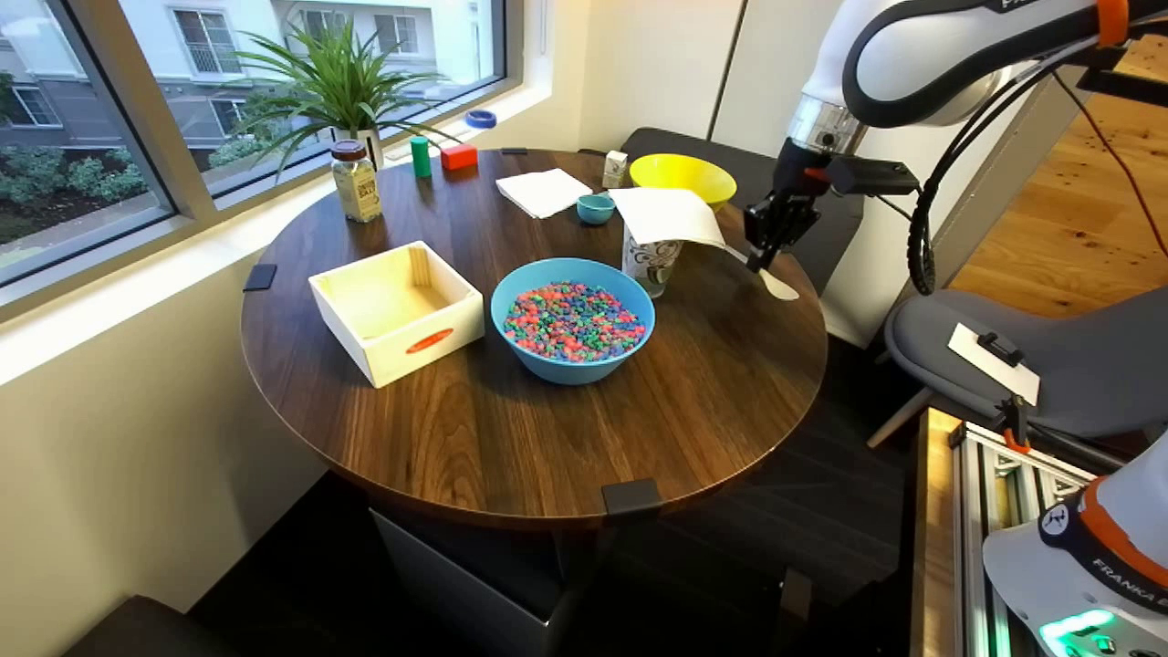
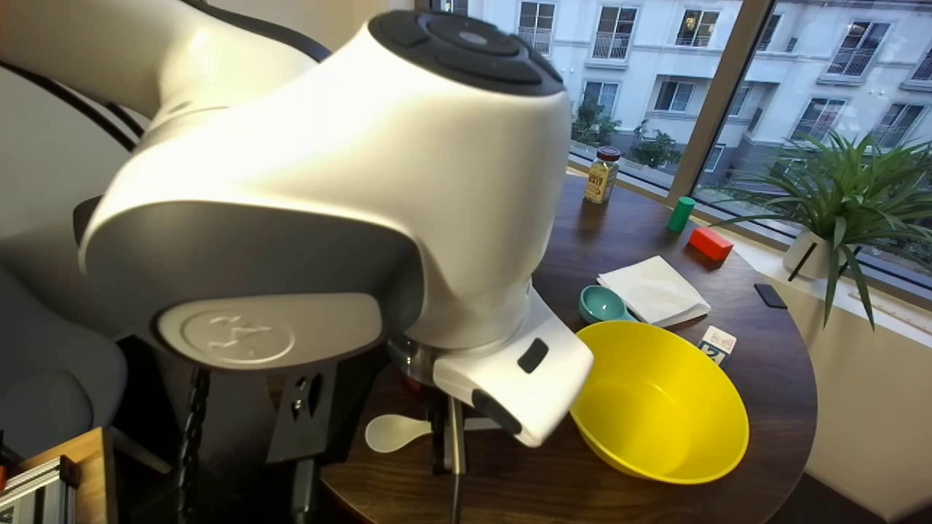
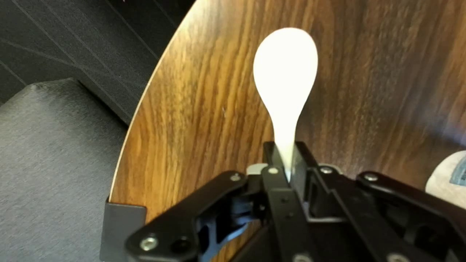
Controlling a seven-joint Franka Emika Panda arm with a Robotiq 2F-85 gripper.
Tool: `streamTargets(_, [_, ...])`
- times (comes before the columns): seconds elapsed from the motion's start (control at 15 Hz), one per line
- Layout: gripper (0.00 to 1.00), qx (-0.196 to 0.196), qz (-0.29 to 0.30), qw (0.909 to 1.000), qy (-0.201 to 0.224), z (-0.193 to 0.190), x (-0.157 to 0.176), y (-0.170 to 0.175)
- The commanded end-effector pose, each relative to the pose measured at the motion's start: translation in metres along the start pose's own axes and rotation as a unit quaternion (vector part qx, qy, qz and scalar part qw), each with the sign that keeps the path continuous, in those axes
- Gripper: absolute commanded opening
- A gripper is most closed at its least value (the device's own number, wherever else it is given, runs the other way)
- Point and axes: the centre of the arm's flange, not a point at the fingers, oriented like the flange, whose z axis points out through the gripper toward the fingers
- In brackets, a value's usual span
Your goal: Put the paper towels and the spoon on the cup
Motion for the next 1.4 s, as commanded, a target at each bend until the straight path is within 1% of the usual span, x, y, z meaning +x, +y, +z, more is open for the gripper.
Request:
streamTargets(0.0, [0.04, -0.001, -0.014, 0.9997, 0.017, -0.034, -0.010, -0.001])
streamTargets(0.4, [0.04, 0.006, -0.049, 0.9975, 0.051, -0.097, -0.020, -0.010])
streamTargets(0.8, [0.04, 0.023, -0.097, 0.9913, 0.085, -0.149, -0.009, -0.049])
streamTargets(1.0, [0.04, 0.040, -0.112, 0.9884, 0.094, -0.158, -0.003, -0.074])
streamTargets(1.33, [0.04, 0.081, -0.123, 0.9858, 0.080, -0.140, 0.012, -0.104])
